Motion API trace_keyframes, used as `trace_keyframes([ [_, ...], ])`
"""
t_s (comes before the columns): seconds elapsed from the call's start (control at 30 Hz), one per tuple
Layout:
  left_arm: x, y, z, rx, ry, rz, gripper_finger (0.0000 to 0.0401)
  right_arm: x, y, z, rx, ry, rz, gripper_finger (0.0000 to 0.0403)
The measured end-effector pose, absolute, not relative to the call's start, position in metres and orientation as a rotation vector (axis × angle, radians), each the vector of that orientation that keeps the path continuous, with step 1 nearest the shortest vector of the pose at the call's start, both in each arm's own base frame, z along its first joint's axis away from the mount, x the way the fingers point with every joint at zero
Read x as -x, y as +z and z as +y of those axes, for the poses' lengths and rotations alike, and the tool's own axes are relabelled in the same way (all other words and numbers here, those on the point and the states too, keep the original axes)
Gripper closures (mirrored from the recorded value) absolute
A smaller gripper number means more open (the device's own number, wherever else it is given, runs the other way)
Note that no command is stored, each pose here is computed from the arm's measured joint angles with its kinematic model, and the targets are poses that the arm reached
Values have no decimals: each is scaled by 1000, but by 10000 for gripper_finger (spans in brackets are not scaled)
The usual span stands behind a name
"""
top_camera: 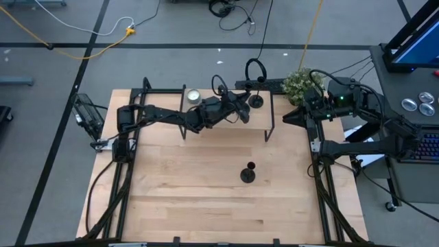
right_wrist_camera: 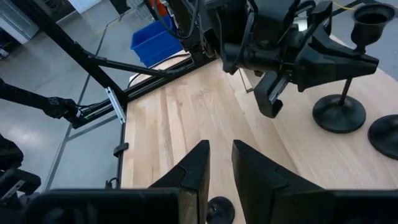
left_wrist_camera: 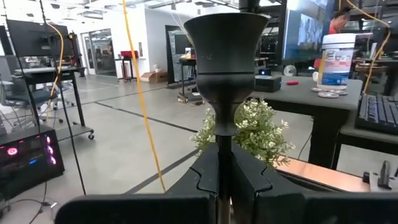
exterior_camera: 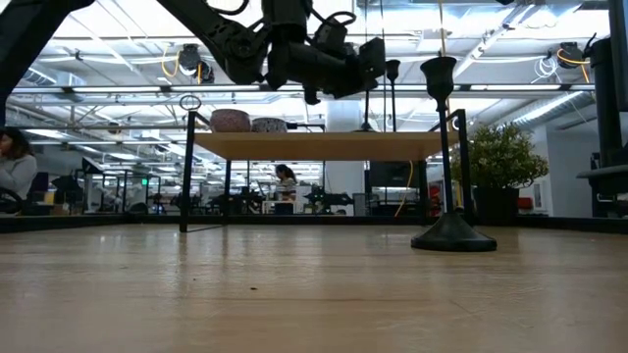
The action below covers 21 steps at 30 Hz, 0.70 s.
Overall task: Pick & Place candle stick holders
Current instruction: Put the top candle holder on the shelf
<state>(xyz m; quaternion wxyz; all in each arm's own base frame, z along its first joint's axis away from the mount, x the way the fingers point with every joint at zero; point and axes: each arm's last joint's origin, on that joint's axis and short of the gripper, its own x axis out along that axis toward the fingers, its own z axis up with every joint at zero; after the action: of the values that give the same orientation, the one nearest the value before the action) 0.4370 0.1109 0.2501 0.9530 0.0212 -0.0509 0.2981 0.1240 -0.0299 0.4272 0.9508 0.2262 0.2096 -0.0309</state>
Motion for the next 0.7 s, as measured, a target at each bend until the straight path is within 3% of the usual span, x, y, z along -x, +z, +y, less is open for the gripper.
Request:
trace_keyframes([
  [0.53,-435,251,112,3,630,-71,387,-124,427,-30,-408,-51,427,344],
  [0.7,-435,248,113,16,649,-46,364,-124,427,-30,-408,-51,427,344],
])
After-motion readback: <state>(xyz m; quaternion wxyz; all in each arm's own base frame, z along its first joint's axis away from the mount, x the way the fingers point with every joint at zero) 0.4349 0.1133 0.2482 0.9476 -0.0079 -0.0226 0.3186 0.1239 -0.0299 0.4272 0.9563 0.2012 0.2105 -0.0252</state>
